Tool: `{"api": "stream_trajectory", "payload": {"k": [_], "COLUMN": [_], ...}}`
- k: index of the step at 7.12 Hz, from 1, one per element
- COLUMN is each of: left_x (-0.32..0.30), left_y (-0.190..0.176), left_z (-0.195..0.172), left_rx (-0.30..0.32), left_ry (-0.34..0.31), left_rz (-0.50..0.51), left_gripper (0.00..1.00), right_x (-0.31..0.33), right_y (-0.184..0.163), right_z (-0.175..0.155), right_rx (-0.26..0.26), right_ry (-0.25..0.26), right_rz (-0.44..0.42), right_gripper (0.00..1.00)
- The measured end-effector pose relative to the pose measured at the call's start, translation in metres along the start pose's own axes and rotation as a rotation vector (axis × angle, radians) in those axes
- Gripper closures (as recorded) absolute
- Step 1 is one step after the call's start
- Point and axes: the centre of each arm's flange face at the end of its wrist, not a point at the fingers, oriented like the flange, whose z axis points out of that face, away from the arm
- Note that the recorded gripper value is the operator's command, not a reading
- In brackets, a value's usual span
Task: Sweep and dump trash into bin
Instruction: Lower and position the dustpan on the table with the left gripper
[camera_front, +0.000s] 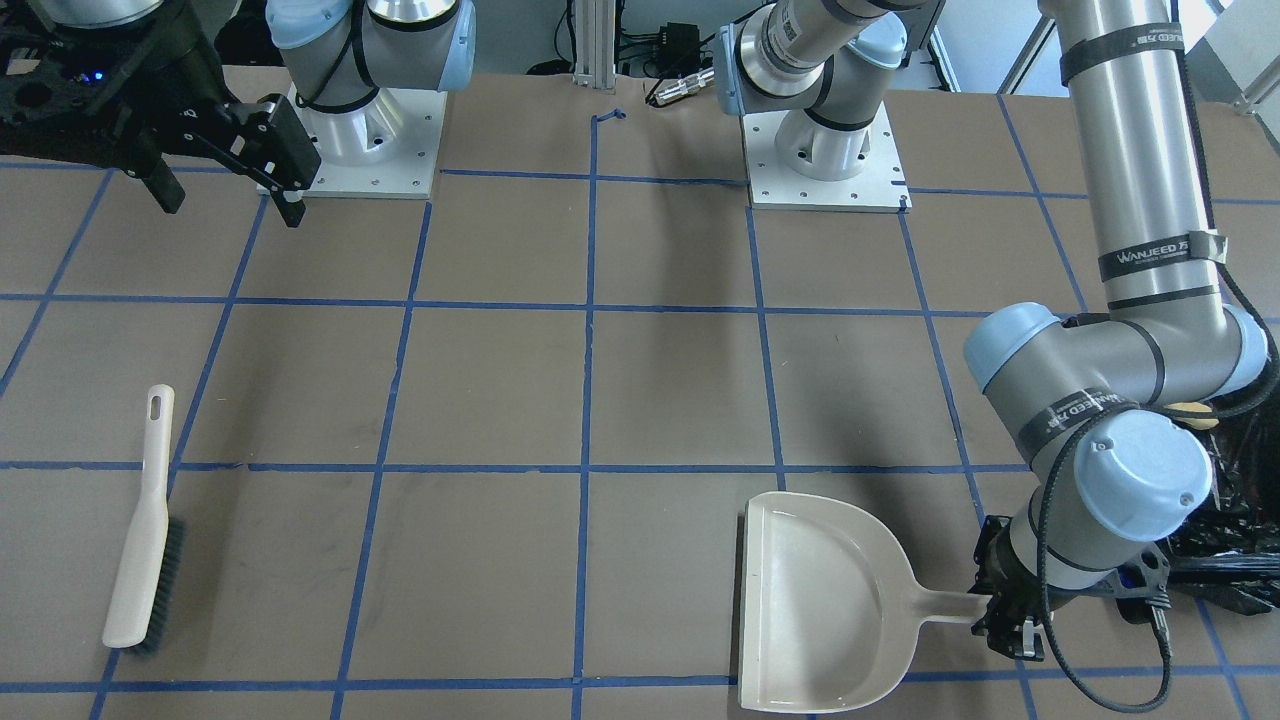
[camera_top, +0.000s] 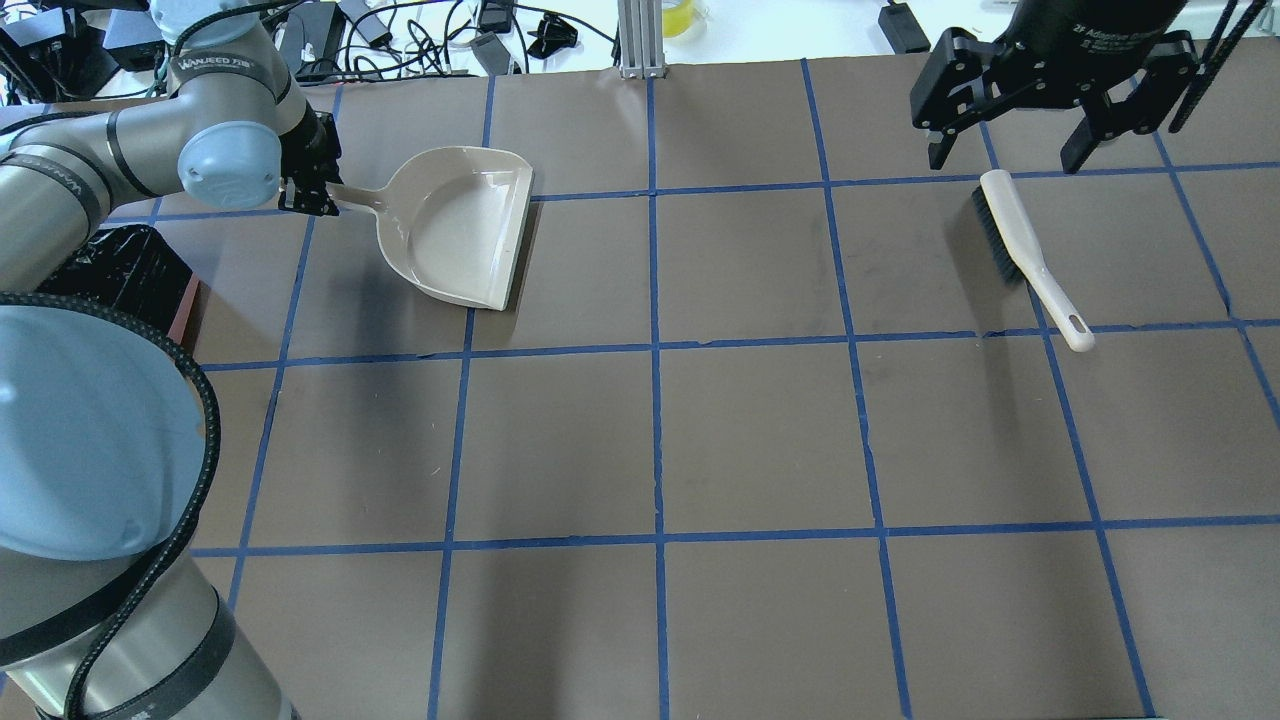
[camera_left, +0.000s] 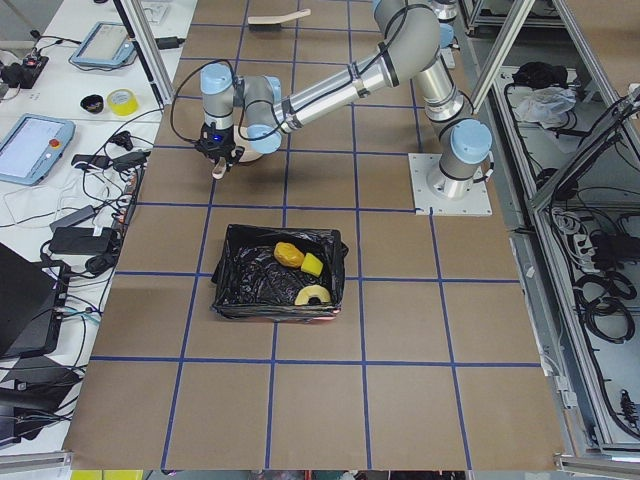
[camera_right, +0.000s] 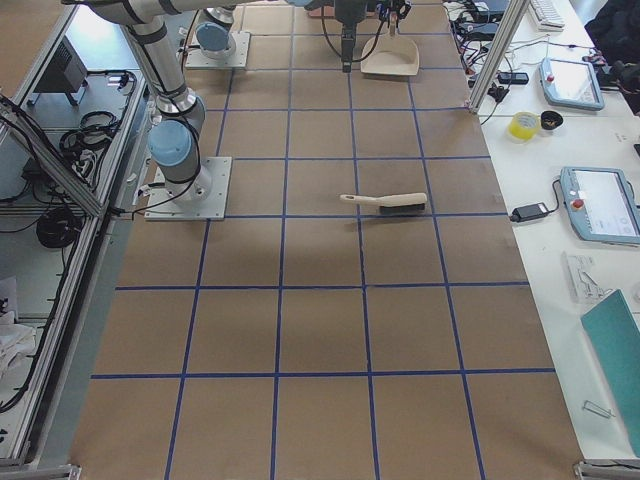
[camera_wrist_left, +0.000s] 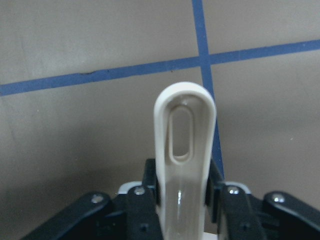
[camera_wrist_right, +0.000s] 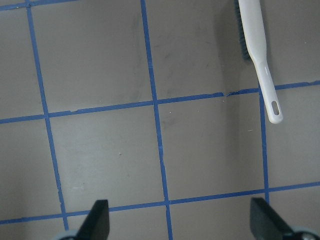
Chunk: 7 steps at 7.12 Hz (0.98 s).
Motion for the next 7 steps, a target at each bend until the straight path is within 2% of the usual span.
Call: {"api": "stream_trajectory", "payload": {"k": [7], "left_x": [-0.0039], "left_y": [0.0011], "left_z": [0.0022], "left_rx": [0.001], "left_ry": [-0.011], "left_rz": [-0.081], "left_gripper": [1.00], "right_x": [0.0006], "right_y": [0.0004], "right_z": [0.0000], "right_rx": [-0.001], "right_ry": [0.007], "right_rz": [-0.003], "right_gripper": [0.00]}}
